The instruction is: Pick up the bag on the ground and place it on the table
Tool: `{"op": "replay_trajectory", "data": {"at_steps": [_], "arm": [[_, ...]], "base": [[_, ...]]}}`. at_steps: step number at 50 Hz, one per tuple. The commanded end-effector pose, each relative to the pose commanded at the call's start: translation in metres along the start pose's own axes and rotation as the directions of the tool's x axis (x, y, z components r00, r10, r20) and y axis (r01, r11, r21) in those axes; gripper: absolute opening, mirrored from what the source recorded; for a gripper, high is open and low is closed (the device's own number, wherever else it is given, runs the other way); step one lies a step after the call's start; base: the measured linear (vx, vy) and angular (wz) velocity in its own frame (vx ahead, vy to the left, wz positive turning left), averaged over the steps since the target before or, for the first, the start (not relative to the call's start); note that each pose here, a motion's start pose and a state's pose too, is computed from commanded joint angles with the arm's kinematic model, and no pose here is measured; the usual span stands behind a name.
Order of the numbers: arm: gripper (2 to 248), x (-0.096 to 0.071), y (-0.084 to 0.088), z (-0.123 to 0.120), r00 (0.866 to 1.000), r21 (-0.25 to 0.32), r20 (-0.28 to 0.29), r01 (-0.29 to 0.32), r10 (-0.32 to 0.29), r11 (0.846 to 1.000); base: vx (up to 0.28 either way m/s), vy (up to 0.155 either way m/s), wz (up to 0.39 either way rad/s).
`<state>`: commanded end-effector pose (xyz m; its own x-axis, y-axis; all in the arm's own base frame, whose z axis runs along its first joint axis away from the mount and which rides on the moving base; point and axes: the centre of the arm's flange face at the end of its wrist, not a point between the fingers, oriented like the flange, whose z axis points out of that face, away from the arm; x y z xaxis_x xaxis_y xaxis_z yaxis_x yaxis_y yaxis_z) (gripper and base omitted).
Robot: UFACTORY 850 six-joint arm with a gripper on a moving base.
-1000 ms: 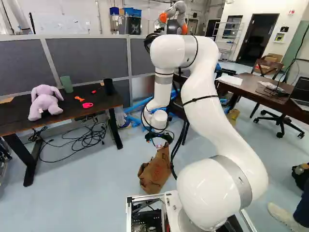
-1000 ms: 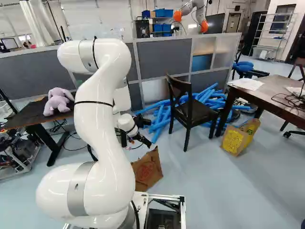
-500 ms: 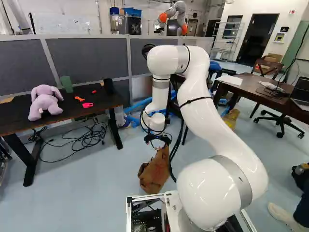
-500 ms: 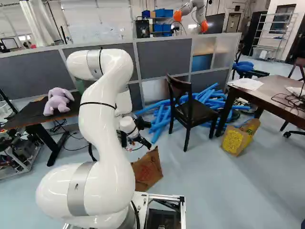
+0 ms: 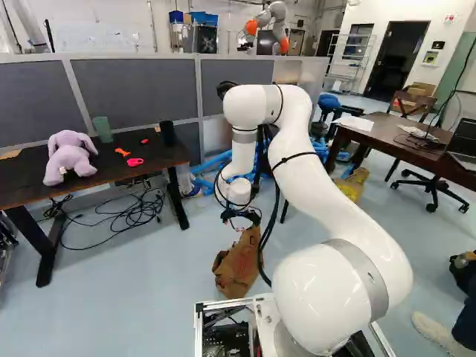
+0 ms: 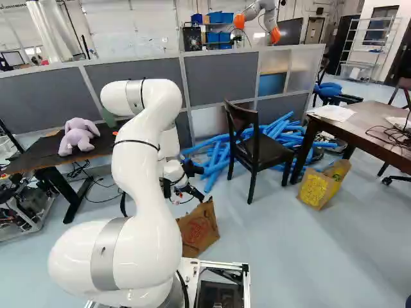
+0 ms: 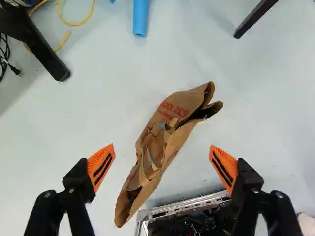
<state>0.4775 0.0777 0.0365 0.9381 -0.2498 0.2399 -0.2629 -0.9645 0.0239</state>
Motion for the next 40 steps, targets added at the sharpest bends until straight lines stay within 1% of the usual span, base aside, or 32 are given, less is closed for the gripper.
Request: {"op": "replay_trajectory", "data": {"at_steps": [5,11,16,21,25,30,35,40], "arm": [[247,-0.001,0.000,0.007,1.000,-0.004,0.009,-0.017,0.017,1.000],[247,-0.003,-0.001,0.016,0.997,-0.011,0.021,-0.072,0.072,0.997],[247,-0.005,-0.001,0.024,0.991,-0.017,0.030,-0.129,0.129,0.991],[247,-0.006,-0.002,0.031,0.980,-0.027,0.038,-0.192,0.193,0.981],[247,-0.007,-0.002,0.037,0.969,-0.035,0.044,-0.243,0.245,0.969],[247,-0.009,-0.002,0.045,0.950,-0.047,0.050,-0.307,0.309,0.951],[247,-0.011,-0.002,0.052,0.926,-0.059,0.058,-0.370,0.373,0.927],[247,-0.014,-0.003,0.059,0.899,-0.074,0.068,-0.428,0.433,0.901]], "base": [[0.000,0.000,0.000],[0.000,0.000,0.000],[0.000,0.000,0.000],[0.000,0.000,0.000],[0.000,0.000,0.000],[0.000,0.000,0.000],[0.000,0.000,0.000],[0.000,0.000,0.000]]}}
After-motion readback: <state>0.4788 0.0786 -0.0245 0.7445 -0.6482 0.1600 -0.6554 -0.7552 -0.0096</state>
